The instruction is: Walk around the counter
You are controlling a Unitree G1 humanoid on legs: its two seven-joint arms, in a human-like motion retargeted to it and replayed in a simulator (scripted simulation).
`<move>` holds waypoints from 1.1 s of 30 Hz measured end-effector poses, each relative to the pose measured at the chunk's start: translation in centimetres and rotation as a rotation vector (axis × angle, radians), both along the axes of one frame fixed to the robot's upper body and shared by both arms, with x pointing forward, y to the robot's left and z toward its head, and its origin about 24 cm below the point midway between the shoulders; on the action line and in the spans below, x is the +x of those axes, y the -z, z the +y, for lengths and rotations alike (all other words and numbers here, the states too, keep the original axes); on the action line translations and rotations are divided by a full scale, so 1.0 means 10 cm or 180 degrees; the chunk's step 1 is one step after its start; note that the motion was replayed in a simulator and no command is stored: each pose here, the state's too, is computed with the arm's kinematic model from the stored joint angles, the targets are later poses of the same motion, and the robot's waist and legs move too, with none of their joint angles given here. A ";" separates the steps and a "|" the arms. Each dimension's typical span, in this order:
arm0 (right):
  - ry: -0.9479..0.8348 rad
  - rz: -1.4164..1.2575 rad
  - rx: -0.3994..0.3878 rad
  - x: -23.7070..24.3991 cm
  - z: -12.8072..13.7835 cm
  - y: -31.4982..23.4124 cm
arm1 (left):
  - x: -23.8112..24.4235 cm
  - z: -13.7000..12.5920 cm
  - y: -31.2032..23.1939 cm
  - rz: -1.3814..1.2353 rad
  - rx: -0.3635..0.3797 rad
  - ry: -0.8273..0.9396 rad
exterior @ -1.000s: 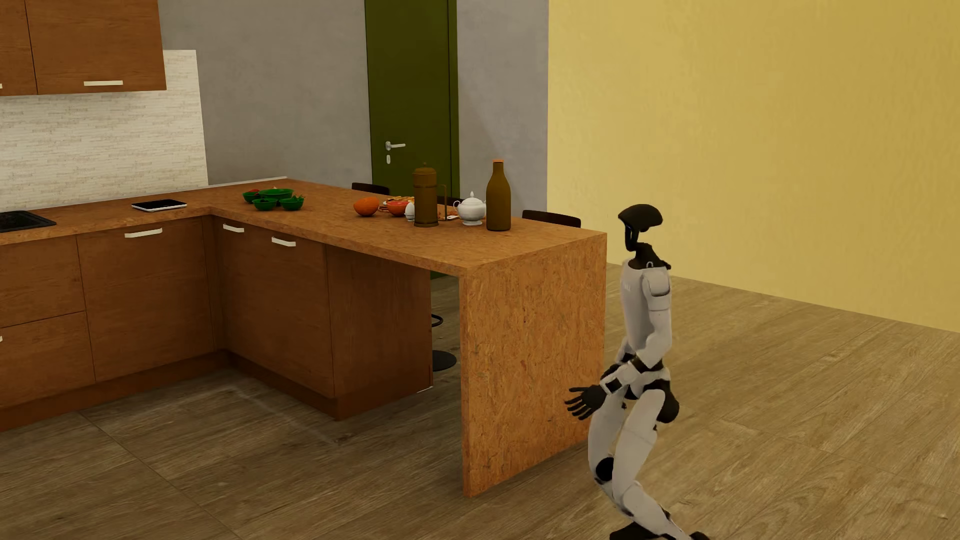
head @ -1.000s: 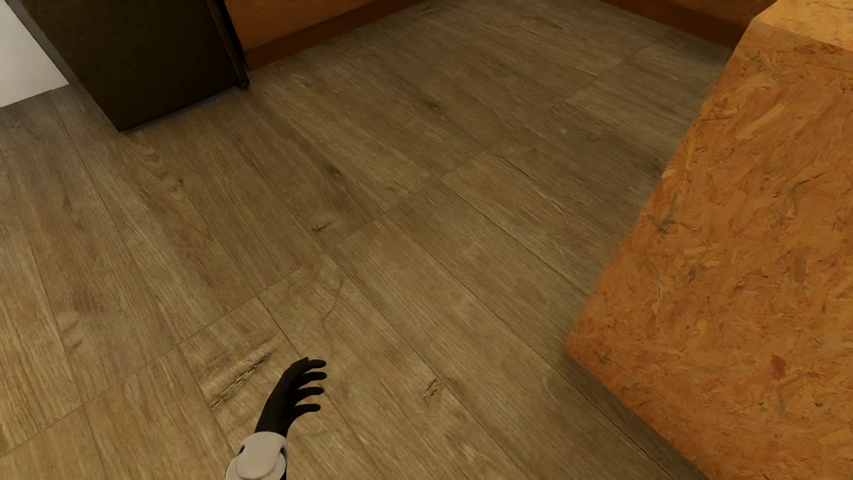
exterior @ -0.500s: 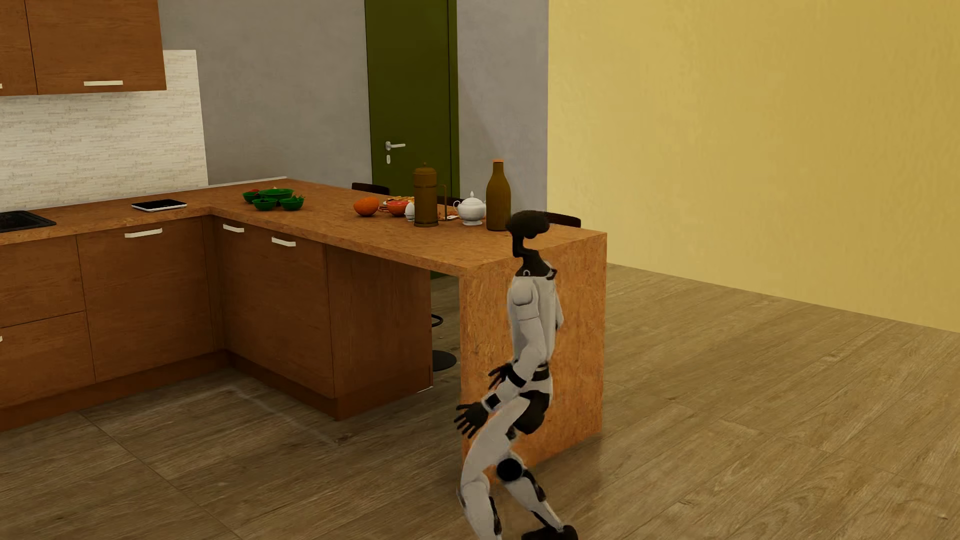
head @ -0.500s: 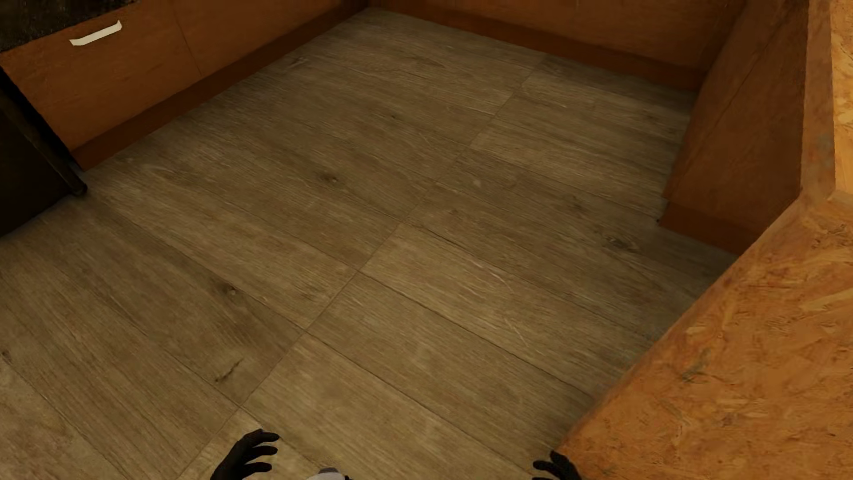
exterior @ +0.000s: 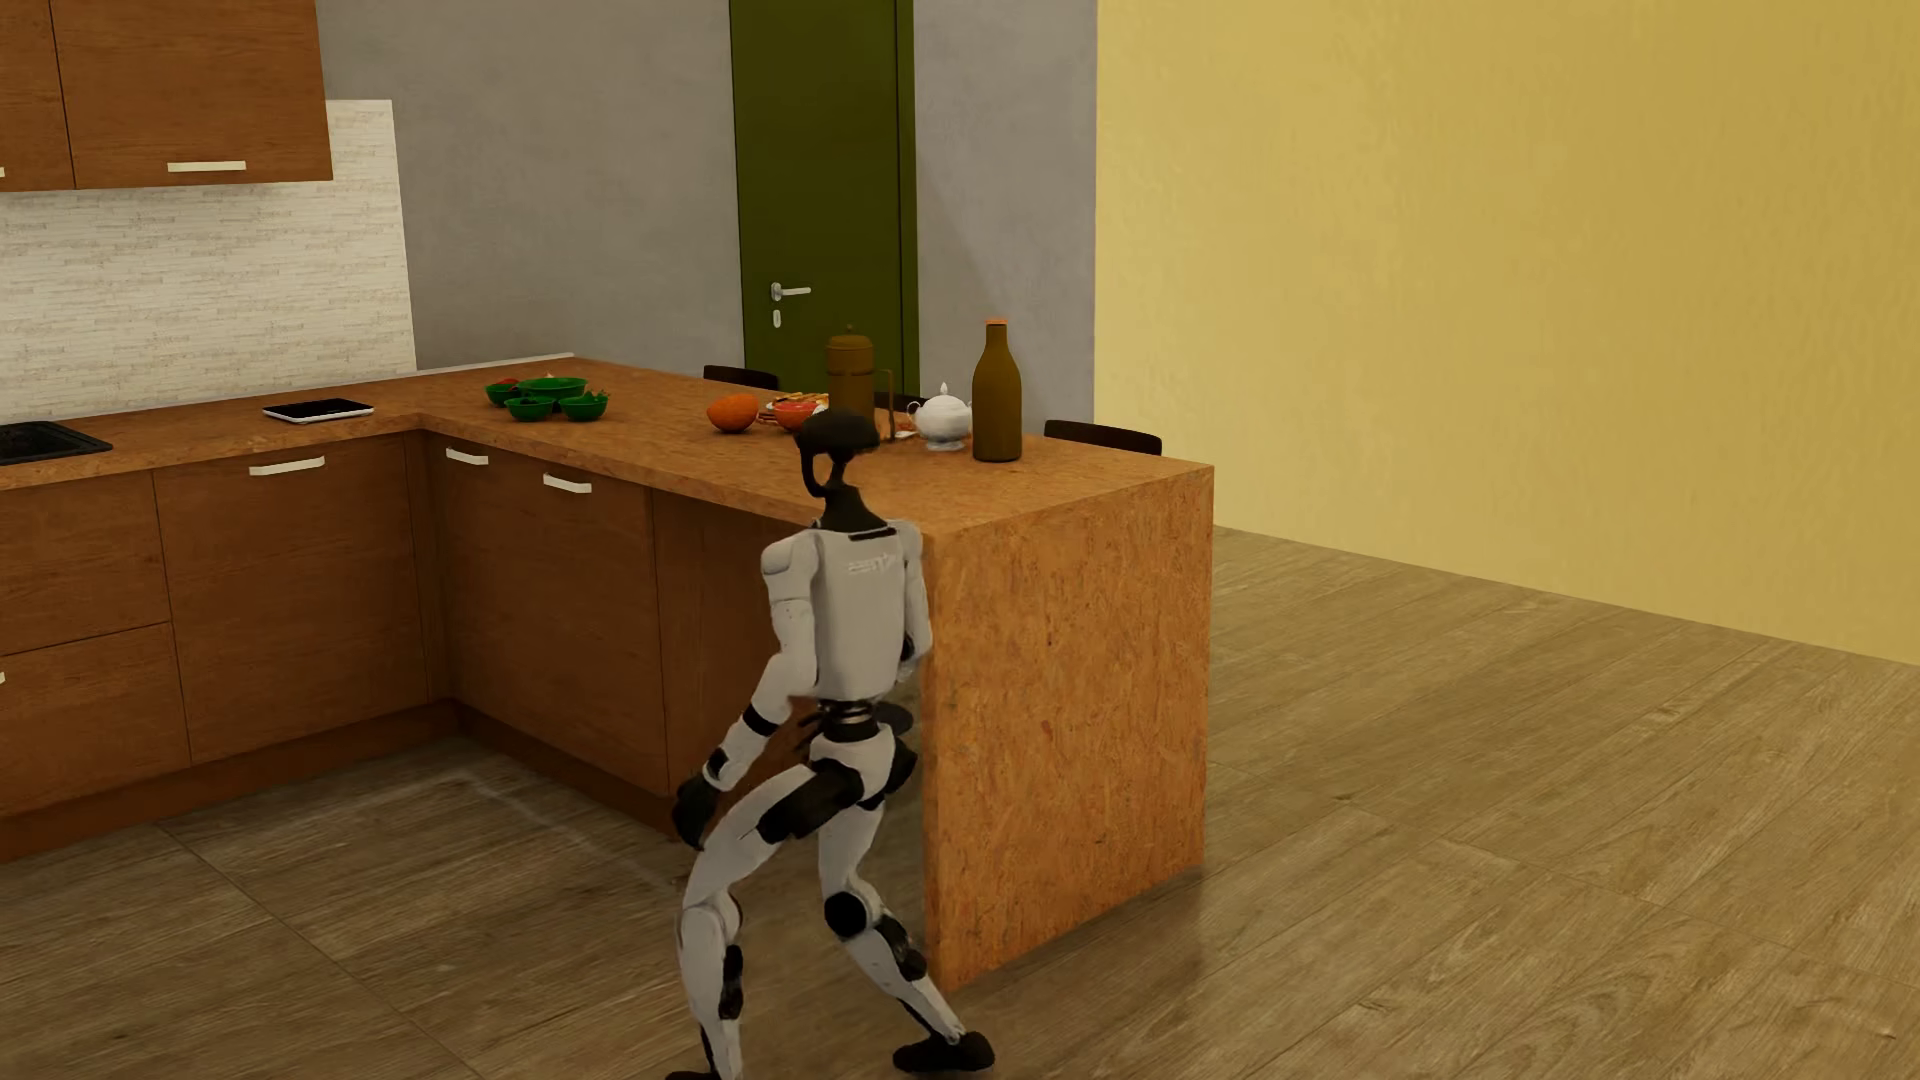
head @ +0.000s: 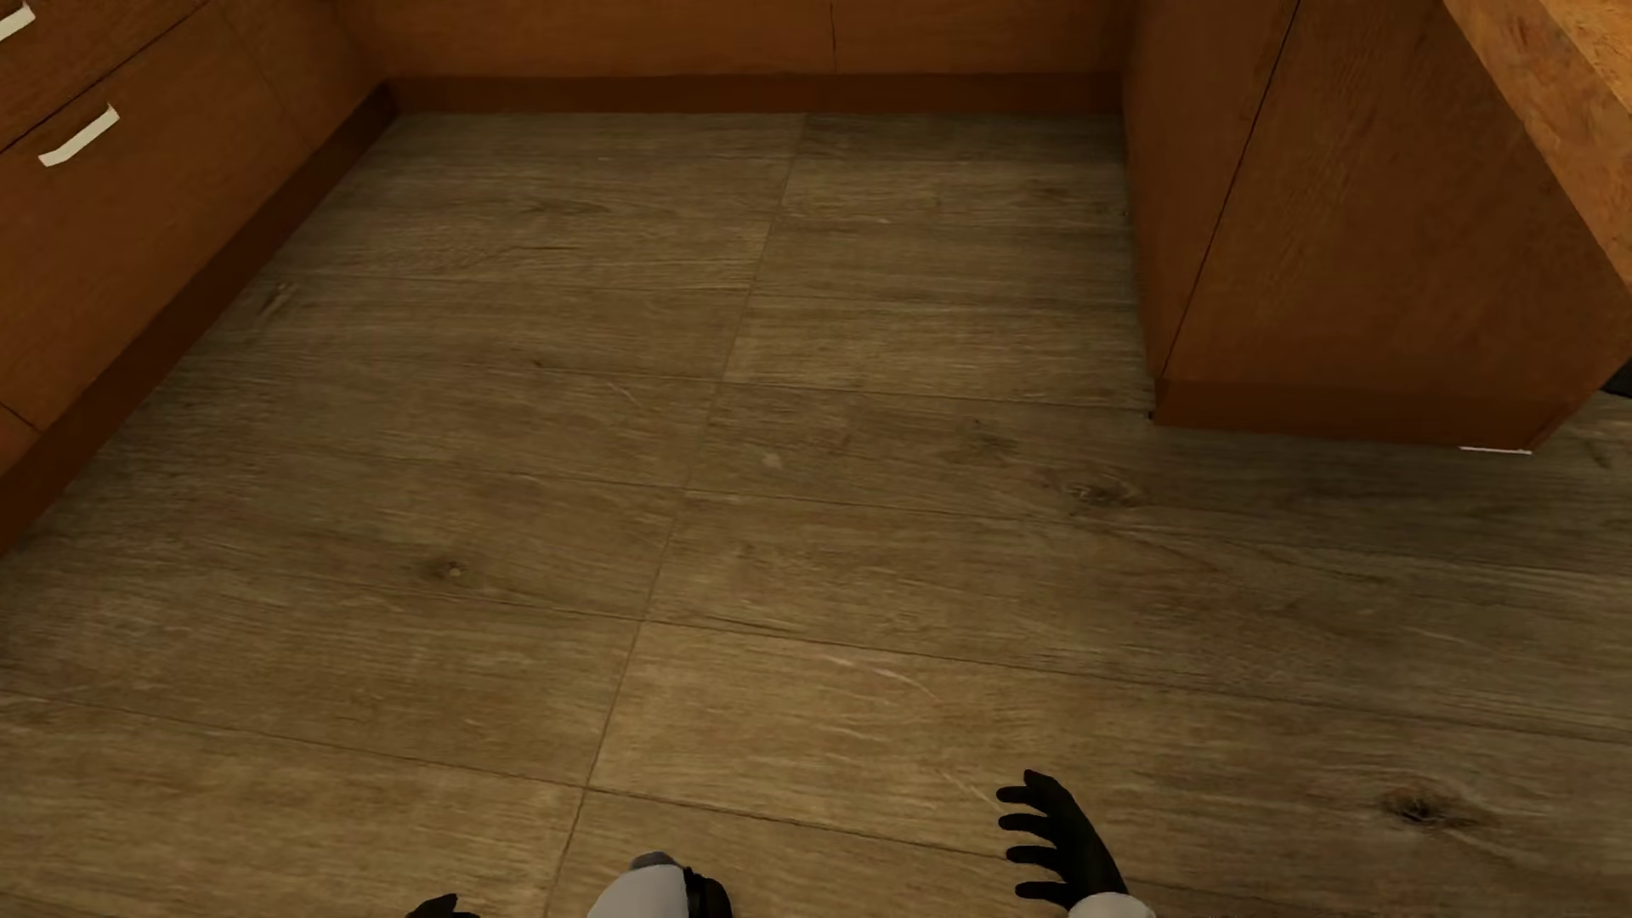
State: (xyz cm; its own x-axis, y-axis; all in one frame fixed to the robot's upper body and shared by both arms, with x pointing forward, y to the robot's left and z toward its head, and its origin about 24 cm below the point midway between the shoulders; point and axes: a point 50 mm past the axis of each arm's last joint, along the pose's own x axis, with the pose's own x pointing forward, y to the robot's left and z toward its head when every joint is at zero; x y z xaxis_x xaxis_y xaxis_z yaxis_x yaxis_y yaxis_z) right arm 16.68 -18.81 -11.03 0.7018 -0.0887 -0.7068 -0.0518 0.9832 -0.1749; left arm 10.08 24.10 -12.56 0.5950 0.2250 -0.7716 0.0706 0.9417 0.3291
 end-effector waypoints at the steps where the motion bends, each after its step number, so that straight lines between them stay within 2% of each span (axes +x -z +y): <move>1: -0.0085 0.0081 0.0109 -0.03 0.05 0.05 | 0.17 0.08 -0.07 -0.0281 0.0091 -0.0095; 3: 0.0014 0.0396 0.0211 -0.43 -0.12 0.17 | 0.68 -0.06 -0.31 -0.1072 0.0043 -0.0369; 5: 0.0265 0.0783 0.0041 -0.86 -0.35 0.25 | 1.07 -0.51 -0.49 -0.1499 -0.0235 -0.0241; 6: 0.0340 0.1060 -0.0088 -1.12 -0.39 0.32 | 1.25 -0.72 -0.61 -0.1625 -0.0326 0.0013; 7: 0.0322 0.1253 -0.0184 -1.22 -0.36 0.39 | 1.22 -0.78 -0.57 -0.1575 -0.0380 0.0126; 8: 0.0380 0.1222 -0.0194 -1.14 -0.29 0.40 | 0.99 -0.78 -0.41 -0.1367 -0.0438 0.0161; 9: 0.0581 0.0940 -0.0079 -0.88 -0.22 0.33 | 0.64 -0.60 -0.23 -0.1031 -0.0348 0.0248; 11: 0.0612 0.0324 0.0345 -0.30 0.14 0.15 | 0.10 -0.10 -0.05 -0.0389 -0.0107 0.0125; 12: 0.0415 0.0306 0.0472 -0.27 0.19 0.17 | 0.03 0.00 -0.02 -0.0179 -0.0036 0.0076; 13: 0.0349 0.0358 0.0559 -0.36 0.07 0.19 | 0.18 0.00 -0.06 -0.0203 -0.0038 -0.0066; 14: 0.0352 0.0339 0.0611 -0.44 -0.03 0.17 | 0.50 -0.13 -0.17 -0.0444 -0.0130 -0.0153; 15: 0.0182 0.0423 0.0522 -0.51 -0.05 0.17 | 0.85 -0.39 -0.33 -0.0789 -0.0314 -0.0147; 16: 0.0042 0.0740 0.0299 -0.74 -0.12 0.29 | 1.07 -0.63 -0.39 -0.0996 -0.0467 -0.0087; 17: 0.0020 0.0996 0.0112 -0.93 -0.18 0.36 | 1.09 -0.70 -0.39 -0.1094 -0.0512 -0.0065; 18: 0.0127 0.1041 0.0056 -0.97 -0.14 0.38 | 0.95 -0.63 -0.34 -0.1120 -0.0472 -0.0107; 20: 0.0315 0.0804 -0.0184 -0.67 -0.14 0.27 | 0.62 -0.36 -0.28 -0.1044 -0.0221 -0.0077; 21: 0.0421 0.0638 -0.0160 -0.51 -0.06 0.20 | 0.45 -0.15 -0.19 -0.0884 -0.0040 -0.0077; 22: 0.0361 0.0704 -0.0167 -0.53 -0.06 0.22 | 0.50 0.04 -0.23 -0.0895 0.0116 -0.0177; 23: 0.0355 0.0790 -0.0159 -0.63 -0.15 0.24 | 0.69 0.06 -0.32 -0.1021 0.0163 -0.0215; 25: 0.0174 0.0957 -0.0139 -0.89 -0.23 0.29 | 1.06 -0.23 -0.48 -0.1281 -0.0031 -0.0092; 27: -0.0445 0.1028 -0.0181 -0.78 -0.16 0.33 | 1.03 -0.59 -0.36 -0.1104 -0.0360 0.0175; 29: -0.0586 0.0429 -0.0159 -0.30 -0.13 0.13 | 0.76 -0.50 -0.23 -0.0825 -0.0463 0.0281; 32: -0.0303 -0.0449 0.0194 0.11 0.09 -0.10 | 0.42 -0.18 -0.12 -0.0387 -0.0385 0.0174; 33: -0.0202 -0.0559 0.0265 0.11 0.06 -0.13 | 0.35 -0.12 -0.12 -0.0357 -0.0367 0.0028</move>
State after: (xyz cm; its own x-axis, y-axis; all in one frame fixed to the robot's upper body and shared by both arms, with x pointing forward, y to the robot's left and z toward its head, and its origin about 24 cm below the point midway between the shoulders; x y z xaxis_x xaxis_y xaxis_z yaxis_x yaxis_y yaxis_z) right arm 17.77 -18.23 -9.76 0.8173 0.0134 -0.5761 -0.0901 0.9904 -0.1049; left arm 13.56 22.88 -11.39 0.6805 0.1331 -0.7205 0.0479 0.9732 0.2250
